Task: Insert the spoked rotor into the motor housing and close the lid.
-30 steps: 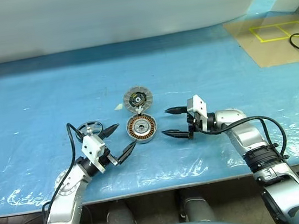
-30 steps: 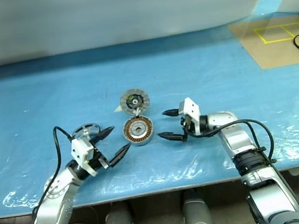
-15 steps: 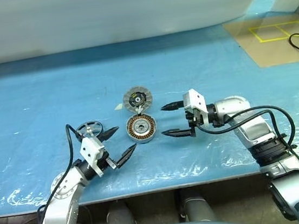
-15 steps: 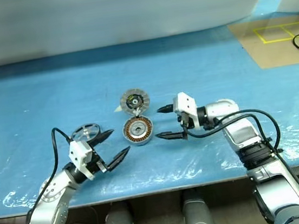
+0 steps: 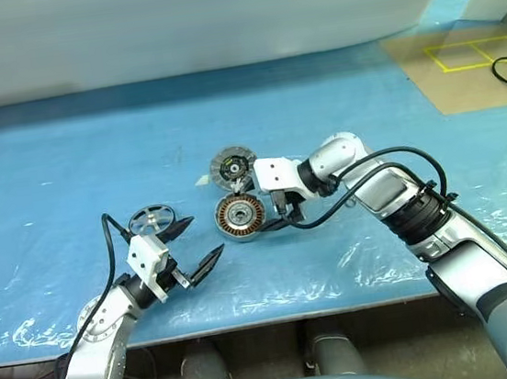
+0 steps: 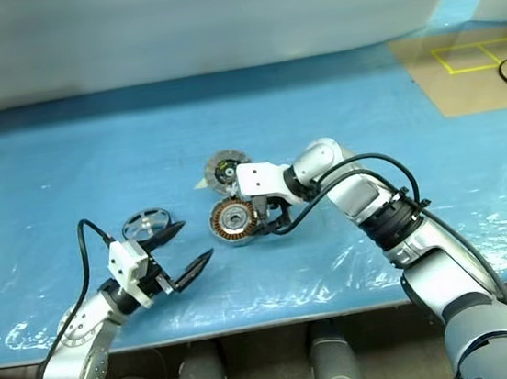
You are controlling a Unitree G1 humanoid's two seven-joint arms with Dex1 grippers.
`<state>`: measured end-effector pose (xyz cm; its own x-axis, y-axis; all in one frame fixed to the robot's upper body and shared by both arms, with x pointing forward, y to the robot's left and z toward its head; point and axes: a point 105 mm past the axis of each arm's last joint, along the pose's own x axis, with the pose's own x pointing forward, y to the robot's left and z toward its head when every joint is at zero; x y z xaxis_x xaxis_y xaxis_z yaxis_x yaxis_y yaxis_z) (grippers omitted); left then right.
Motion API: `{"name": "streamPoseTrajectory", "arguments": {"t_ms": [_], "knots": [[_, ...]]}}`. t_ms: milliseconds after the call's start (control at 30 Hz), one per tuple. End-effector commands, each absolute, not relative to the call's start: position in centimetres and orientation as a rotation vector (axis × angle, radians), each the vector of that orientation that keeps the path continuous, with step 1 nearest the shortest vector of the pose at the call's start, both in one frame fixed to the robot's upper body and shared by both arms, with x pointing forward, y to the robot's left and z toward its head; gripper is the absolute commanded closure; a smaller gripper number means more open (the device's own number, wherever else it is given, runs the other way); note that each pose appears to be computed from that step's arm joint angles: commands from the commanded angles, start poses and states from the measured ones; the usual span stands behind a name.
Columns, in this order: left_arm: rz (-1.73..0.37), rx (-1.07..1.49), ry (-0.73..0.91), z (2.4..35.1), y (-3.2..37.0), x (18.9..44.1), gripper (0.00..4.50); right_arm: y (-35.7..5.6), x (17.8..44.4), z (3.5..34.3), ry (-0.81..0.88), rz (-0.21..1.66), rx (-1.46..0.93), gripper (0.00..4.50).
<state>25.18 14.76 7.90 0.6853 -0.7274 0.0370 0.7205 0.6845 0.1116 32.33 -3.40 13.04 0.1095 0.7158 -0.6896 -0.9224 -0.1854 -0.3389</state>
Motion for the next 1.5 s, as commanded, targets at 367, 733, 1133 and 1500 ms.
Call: {"name": "streamPoseTrajectory", "arguments": {"t_ms": [367,733,1133,1500], "knots": [[-0.796,0.115,-0.123,8.7,14.8,24.8,0.00,-2.4,31.8,10.9,0.363,1.553,-1.200,0.04],[-0.794,0.115,-0.117,8.6,14.9,24.8,0.00,0.2,30.9,12.7,0.152,1.627,-1.213,0.04],[-0.793,0.112,-0.114,8.7,14.8,24.7,0.00,-0.8,31.2,10.5,0.264,1.612,-1.239,0.04],[-0.790,0.114,-0.115,8.8,14.7,24.8,0.00,-1.7,31.6,9.6,0.316,1.593,-1.247,0.04]]}}
